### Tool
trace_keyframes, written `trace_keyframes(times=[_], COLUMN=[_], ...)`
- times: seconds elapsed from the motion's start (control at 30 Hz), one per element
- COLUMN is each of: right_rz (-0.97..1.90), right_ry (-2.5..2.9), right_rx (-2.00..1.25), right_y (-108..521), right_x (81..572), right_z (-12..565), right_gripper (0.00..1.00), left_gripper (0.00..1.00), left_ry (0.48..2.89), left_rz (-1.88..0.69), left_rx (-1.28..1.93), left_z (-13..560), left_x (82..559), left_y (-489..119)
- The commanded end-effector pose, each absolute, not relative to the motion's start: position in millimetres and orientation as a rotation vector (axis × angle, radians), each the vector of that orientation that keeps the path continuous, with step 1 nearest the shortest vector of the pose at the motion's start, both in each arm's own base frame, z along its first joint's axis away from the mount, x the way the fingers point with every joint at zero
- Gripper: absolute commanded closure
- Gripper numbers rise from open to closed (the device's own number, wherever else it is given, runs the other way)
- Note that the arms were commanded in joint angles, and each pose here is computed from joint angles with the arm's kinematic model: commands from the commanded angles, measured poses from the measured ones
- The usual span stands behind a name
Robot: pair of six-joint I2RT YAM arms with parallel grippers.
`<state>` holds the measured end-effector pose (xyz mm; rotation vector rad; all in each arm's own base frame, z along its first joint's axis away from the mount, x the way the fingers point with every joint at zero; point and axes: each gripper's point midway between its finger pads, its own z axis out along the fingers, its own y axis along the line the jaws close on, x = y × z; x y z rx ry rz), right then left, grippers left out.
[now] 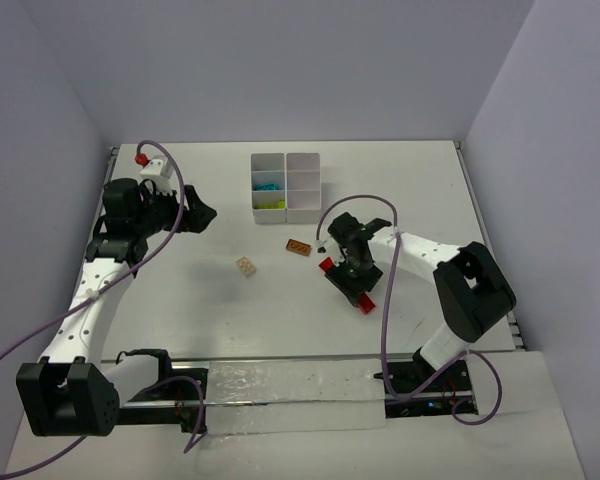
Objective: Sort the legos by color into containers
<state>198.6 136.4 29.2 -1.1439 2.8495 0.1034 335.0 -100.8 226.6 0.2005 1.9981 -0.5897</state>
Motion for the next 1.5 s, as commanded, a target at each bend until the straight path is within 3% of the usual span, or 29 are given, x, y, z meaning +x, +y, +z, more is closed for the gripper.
trace_keyframes(times=[0.0, 0.1, 0.37, 0.47, 0.57, 0.77, 1.07, 1.47], right_rz=[0.06, 0.048, 0.083, 0.161, 0.299, 0.372, 0.381, 0.38], right_ry=[2.801, 2.782, 2.732, 2.63, 2.465, 2.253, 2.21, 2.151], right_rx=[-1.115, -1.106, -1.118, -1.12, -1.125, -1.129, -1.155, -1.243], right_y=[141.4, 138.9, 143.6, 157.1, 178.2, 206.3, 235.2, 265.3], right_x=[214.1, 215.1, 218.1, 228.6, 235.4, 259.2, 267.8, 255.0], right_z=[32.5, 35.7, 40.7, 64.8, 107.1, 163.7, 179.3, 189.4], right_gripper=[0.43, 0.59, 0.76, 0.92, 1.0, 1.0, 1.0, 1.0], left_gripper=[0.01, 0.01, 0.01, 0.01, 0.01, 0.01, 0.01, 0.2], left_ry=[1.919, 1.913, 1.937, 1.952, 1.988, 2.051, 2.083, 2.189], left_rz=[-0.615, -0.621, -0.633, -0.661, -0.789, -1.082, -1.211, -1.209], left_rx=[0.235, 0.224, 0.224, 0.224, 0.205, 0.186, 0.22, 0.266], left_z=[242.8, 241.2, 236.5, 236.3, 232.9, 226.2, 248.9, 230.8], left_x=[333.7, 331.1, 335.3, 334.8, 326.2, 303.2, 303.3, 305.4], left_y=[-106.6, -106.7, -108.2, -111.4, -125.0, -158.8, -207.4, -255.9])
